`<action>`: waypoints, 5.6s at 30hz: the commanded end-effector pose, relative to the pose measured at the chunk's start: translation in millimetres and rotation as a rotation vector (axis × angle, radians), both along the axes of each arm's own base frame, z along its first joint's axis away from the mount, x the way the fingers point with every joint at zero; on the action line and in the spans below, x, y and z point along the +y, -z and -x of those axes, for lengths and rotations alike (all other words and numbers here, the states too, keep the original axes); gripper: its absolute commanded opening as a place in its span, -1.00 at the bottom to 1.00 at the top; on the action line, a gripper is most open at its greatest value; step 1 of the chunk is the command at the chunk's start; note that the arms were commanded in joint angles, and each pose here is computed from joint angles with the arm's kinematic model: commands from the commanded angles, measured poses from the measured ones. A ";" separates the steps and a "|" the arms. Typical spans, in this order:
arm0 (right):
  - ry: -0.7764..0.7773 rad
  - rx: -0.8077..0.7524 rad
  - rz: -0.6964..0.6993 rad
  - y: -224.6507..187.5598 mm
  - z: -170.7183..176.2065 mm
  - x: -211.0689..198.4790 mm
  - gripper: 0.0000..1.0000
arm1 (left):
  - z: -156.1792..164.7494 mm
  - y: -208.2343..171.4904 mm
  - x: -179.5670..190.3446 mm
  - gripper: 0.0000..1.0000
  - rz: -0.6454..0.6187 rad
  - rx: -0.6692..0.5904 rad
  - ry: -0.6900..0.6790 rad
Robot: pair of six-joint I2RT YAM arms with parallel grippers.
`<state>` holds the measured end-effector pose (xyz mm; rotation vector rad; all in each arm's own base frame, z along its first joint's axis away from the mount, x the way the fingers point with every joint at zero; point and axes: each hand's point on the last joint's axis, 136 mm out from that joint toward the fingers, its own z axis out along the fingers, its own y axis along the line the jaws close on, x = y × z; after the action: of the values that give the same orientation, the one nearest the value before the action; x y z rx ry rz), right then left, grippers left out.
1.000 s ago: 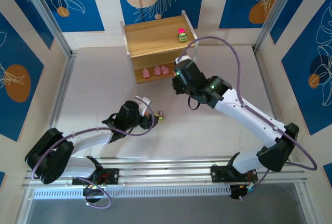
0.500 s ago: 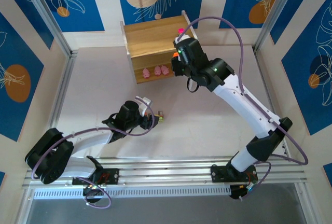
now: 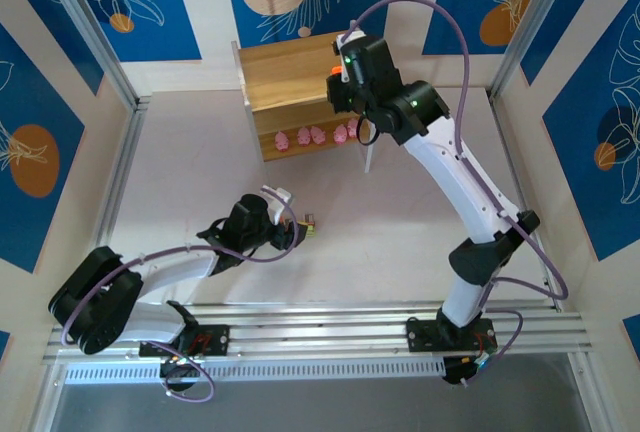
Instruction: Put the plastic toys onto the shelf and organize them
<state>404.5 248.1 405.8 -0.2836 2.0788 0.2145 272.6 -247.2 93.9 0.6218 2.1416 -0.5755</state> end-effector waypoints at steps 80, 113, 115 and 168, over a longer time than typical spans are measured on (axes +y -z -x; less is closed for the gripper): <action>-0.012 -0.071 -0.021 -38.1 -10.4 -12.8 -0.11 | -12.2 -15.9 0.4 0.68 0.022 -0.051 -0.034; 0.021 0.255 -0.071 232.3 100.3 -53.7 -0.13 | 2.3 -31.3 -9.6 0.66 -0.082 -0.024 -0.443; 0.016 0.250 -0.088 234.5 103.3 -52.4 -0.13 | 3.0 -29.4 -16.5 0.61 -0.082 -0.011 -0.454; 0.101 0.349 -0.142 290.0 117.8 -75.5 -0.31 | -21.1 26.5 -36.8 0.00 -0.246 0.192 -0.643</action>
<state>287.8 171.6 117.0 -0.0689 2.3969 0.3419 291.0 -288.7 70.2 0.0024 2.4180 -0.0438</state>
